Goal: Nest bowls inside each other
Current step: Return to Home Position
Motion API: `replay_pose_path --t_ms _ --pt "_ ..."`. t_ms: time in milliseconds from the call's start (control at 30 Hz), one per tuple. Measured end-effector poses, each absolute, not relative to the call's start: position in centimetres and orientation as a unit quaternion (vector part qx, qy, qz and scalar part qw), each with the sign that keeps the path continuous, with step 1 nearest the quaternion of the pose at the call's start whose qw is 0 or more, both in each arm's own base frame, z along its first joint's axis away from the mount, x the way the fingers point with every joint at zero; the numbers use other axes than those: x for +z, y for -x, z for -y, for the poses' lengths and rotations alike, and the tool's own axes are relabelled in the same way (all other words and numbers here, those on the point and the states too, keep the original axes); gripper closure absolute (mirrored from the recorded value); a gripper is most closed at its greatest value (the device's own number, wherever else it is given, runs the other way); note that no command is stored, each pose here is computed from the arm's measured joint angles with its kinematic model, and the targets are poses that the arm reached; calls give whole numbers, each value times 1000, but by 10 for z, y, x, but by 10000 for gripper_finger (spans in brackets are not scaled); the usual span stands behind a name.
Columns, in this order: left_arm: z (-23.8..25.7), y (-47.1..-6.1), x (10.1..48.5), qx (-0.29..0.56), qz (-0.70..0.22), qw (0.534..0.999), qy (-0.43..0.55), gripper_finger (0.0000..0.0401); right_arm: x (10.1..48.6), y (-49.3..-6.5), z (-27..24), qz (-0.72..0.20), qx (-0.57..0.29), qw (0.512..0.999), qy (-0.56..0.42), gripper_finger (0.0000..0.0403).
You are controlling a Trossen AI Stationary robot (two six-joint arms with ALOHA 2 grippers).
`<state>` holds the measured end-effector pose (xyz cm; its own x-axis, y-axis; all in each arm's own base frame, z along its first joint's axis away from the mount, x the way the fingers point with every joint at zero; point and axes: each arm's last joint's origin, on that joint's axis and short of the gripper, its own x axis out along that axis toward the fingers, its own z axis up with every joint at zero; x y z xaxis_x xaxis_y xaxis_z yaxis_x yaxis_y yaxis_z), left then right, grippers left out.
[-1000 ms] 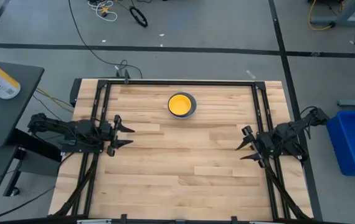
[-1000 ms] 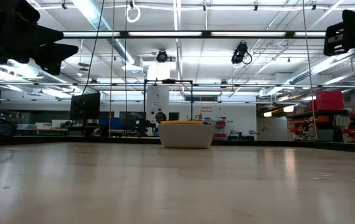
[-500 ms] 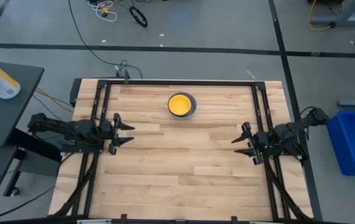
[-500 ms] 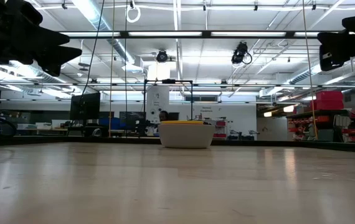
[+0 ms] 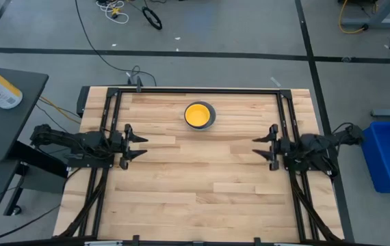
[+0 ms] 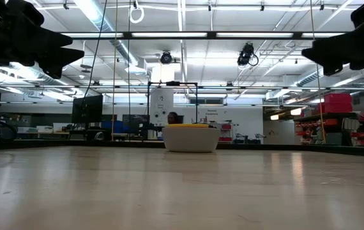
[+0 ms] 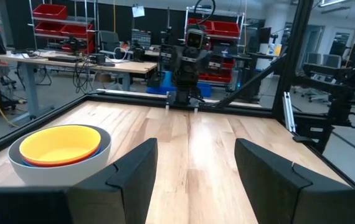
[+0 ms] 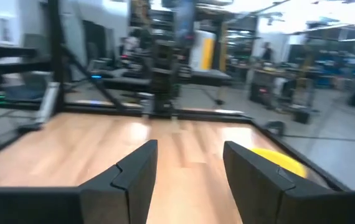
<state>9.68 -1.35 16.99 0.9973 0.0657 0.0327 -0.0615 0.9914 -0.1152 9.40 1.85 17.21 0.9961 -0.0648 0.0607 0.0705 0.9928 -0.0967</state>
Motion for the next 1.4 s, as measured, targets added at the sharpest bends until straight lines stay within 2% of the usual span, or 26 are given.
replay_pose_path --t_ms 133,500,1400 --pt "13 -97 170 33 18 998 59 179 172 -95 -12 28 -60 997 47 213" --pt "9 -96 171 117 27 992 48 179 170 -96 -14 20 22 999 13 206" --pt "9 -96 173 114 35 992 37 179 168 -98 -15 5 23 1000 -2 209"
